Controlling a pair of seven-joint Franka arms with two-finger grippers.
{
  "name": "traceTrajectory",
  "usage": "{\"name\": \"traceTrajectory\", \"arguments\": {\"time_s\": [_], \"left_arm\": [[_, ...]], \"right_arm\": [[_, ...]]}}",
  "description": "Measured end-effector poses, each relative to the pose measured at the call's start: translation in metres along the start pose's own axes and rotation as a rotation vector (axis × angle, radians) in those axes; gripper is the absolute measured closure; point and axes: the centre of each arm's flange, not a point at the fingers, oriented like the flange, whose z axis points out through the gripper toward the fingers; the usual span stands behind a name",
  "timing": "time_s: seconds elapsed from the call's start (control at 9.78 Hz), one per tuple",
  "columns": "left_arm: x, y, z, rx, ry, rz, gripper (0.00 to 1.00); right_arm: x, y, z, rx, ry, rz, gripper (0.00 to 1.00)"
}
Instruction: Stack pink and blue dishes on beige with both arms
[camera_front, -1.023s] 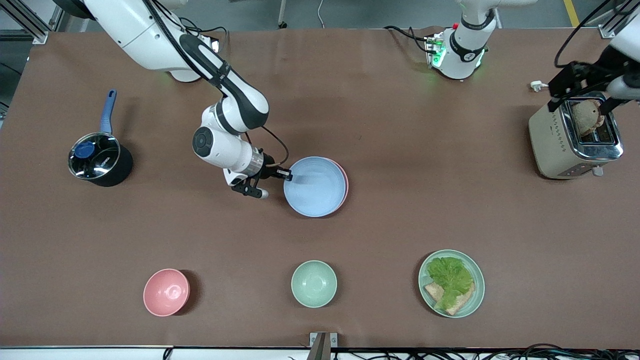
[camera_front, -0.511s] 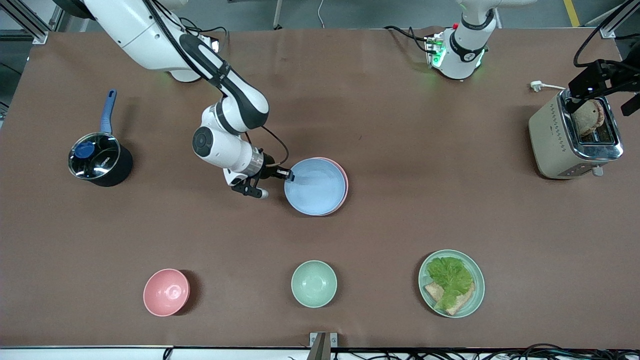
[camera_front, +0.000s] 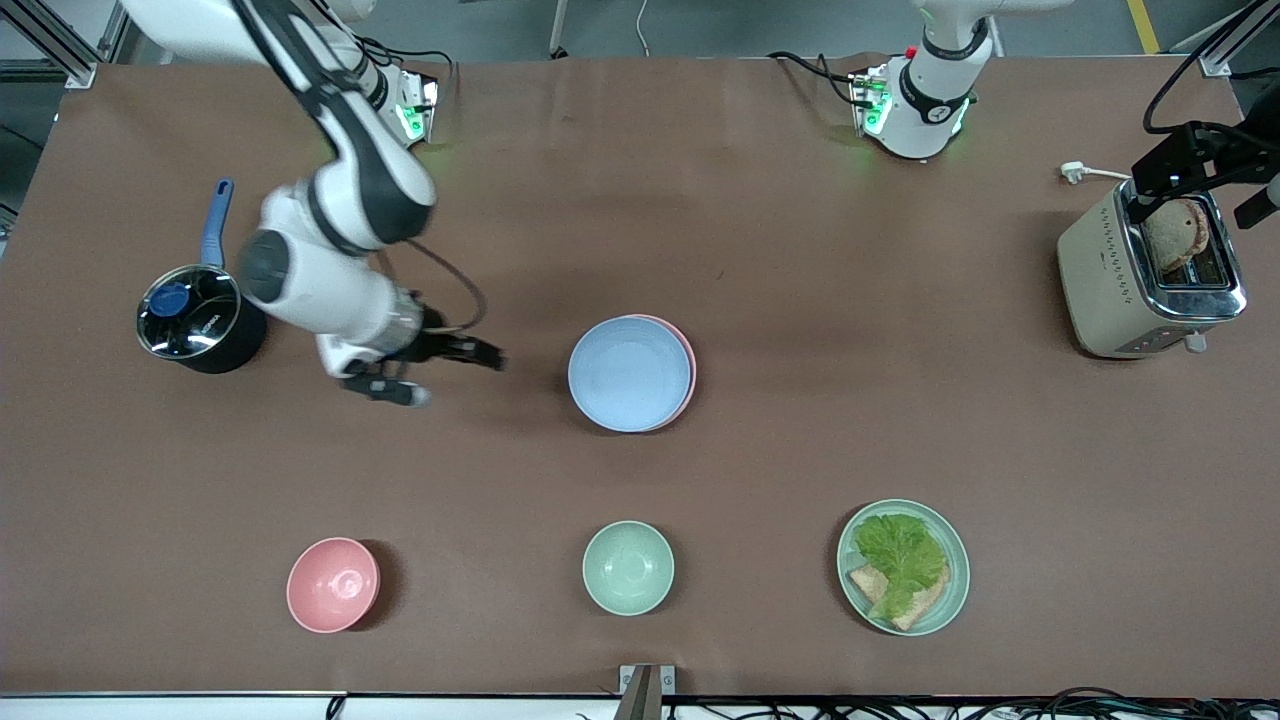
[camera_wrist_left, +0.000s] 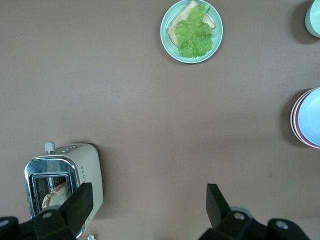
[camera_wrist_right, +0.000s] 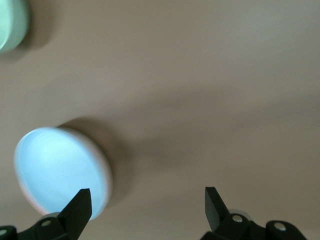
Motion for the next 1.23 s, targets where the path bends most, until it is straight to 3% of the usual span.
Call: {"name": "traceTrajectory", "arguments": {"time_s": [0.1, 0.2, 0.51, 0.72, 0.92, 1.23], "left_arm": [[0.0, 0.001, 0.002, 0.0, -0.004, -0.005, 0.0], [0.0, 0.001, 0.004, 0.0, -0.009, -0.017, 0.0], [-0.001, 0.002, 0.004, -0.002, -0.011, -0.036, 0.0], [-0.001, 0.004, 0.005, -0.025, -0.014, -0.051, 0.0], [-0.001, 0.005, 0.006, -0.029, -0.017, -0.056, 0.0], [-0.001, 0.004, 0.006, -0.028, -0.017, -0.057, 0.0]], "right_arm": [[0.013, 0.035, -0.051, -0.076, 0.031, 0.025, 0.0], [0.022, 0.067, -0.1, -0.112, 0.061, 0.042, 0.0], [0.012, 0.159, -0.238, -0.124, 0.078, -0.013, 0.0], [-0.005, 0.192, -0.321, -0.112, 0.13, -0.066, 0.0], [-0.006, 0.198, -0.347, -0.111, 0.162, -0.076, 0.0], [0.007, 0.182, -0.329, -0.122, 0.128, -0.102, 0.0]]}}
